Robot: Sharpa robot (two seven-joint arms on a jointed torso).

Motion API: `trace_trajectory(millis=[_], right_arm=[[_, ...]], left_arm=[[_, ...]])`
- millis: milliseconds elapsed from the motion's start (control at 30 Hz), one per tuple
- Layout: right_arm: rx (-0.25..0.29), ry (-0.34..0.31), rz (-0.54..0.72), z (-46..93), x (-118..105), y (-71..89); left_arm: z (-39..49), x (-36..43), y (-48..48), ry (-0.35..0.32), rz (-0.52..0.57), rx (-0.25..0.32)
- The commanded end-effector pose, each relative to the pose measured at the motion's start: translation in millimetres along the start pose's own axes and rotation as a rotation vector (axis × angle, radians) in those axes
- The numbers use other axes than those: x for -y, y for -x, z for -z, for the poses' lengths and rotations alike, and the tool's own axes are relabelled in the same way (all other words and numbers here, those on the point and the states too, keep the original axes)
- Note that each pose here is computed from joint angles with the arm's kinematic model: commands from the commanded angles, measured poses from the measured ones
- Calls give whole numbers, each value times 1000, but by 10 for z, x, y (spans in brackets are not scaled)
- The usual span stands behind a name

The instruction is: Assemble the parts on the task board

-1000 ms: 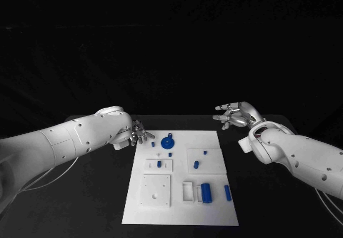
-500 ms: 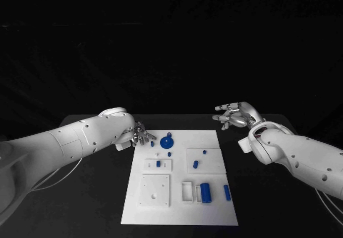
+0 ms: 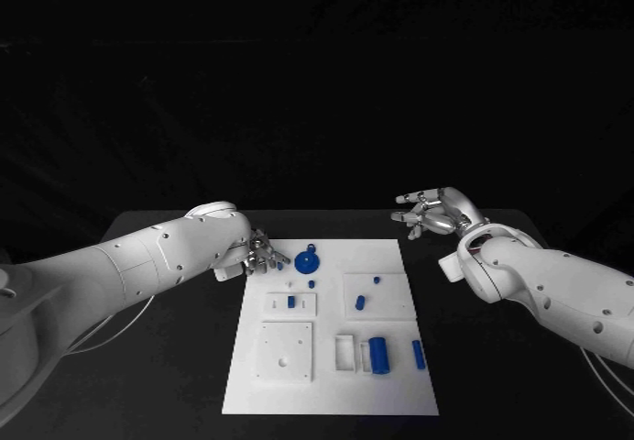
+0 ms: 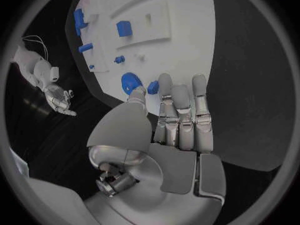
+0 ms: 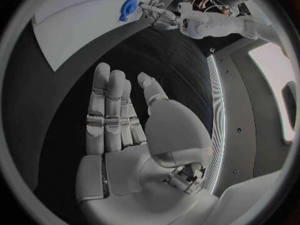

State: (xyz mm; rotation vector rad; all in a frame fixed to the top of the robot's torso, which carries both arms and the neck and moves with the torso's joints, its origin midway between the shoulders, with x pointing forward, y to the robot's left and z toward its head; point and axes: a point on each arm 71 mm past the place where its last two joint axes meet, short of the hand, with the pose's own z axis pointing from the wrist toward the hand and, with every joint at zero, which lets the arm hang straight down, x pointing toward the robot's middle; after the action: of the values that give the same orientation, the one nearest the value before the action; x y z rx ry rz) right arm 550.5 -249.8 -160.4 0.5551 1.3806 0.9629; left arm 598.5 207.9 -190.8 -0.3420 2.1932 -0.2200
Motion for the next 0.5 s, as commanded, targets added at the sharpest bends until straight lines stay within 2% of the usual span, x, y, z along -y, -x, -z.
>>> trace_trajectory(millis=[33, 500], right_arm=[[-9, 11, -4, 0, -13, -13], [-9, 9, -4, 0, -10, -10]], left_arm=[[-5, 34, -36, -23, -15, -30], [-12, 8, -31, -23, -12, -30]])
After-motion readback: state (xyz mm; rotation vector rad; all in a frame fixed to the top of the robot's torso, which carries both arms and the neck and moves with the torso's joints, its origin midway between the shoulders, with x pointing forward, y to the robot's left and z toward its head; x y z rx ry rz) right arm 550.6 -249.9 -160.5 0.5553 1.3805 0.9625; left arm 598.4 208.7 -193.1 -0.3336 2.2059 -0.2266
